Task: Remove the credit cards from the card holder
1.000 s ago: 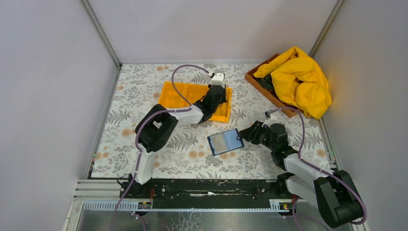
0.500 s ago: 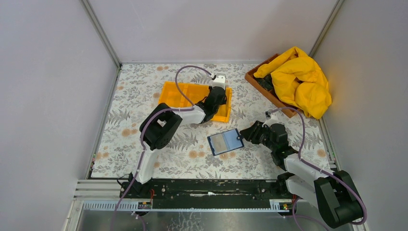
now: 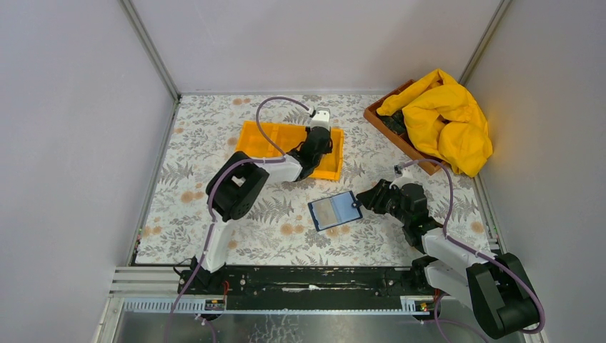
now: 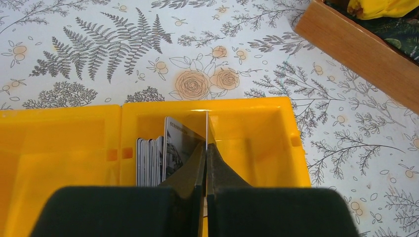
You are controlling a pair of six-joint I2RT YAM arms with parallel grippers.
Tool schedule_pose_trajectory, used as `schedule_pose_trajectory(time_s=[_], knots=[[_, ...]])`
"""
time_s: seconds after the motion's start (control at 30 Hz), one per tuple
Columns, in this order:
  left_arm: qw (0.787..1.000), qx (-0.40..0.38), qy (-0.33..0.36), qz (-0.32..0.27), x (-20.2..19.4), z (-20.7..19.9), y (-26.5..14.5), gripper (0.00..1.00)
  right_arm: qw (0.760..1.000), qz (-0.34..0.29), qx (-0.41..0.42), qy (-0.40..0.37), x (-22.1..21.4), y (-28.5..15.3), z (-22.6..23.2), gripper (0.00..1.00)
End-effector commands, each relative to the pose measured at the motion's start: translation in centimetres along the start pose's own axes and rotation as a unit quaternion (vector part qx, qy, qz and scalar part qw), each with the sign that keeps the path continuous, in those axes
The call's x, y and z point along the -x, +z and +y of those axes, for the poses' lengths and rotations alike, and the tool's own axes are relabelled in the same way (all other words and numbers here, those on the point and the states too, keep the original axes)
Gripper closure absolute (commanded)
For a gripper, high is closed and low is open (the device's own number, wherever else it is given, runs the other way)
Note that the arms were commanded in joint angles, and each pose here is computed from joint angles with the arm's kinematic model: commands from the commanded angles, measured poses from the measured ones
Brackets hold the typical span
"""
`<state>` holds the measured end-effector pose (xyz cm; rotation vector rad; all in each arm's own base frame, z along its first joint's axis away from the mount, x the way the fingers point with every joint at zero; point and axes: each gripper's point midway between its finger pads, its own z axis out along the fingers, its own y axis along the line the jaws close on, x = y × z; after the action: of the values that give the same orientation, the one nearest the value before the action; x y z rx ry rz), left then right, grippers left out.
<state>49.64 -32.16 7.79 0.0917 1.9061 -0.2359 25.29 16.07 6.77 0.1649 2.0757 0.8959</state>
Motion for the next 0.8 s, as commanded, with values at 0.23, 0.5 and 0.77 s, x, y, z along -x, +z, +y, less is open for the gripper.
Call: schedule_pose_trajectory(time_s=[0.23,0.5,0.77], knots=[[1.0,0.002,-0.016,-0.006,0.0,1.0,-1.1,0.94,1.0,-0.019,0.005,-0.012,1.3,0.2,0.5,0.6],[0.999,0.033,-0.028,-0.024,0.8,2.5,-2.1,0.81,1.0,-0.019,0.009,-0.013,1.3,0.2,0.7,0.6],[0.998,0.043,-0.031,-0.03,1.3,3.1,-2.5,0.73,1.0,-0.018,0.012,-0.012,1.2,0.1,0.8,0.6]])
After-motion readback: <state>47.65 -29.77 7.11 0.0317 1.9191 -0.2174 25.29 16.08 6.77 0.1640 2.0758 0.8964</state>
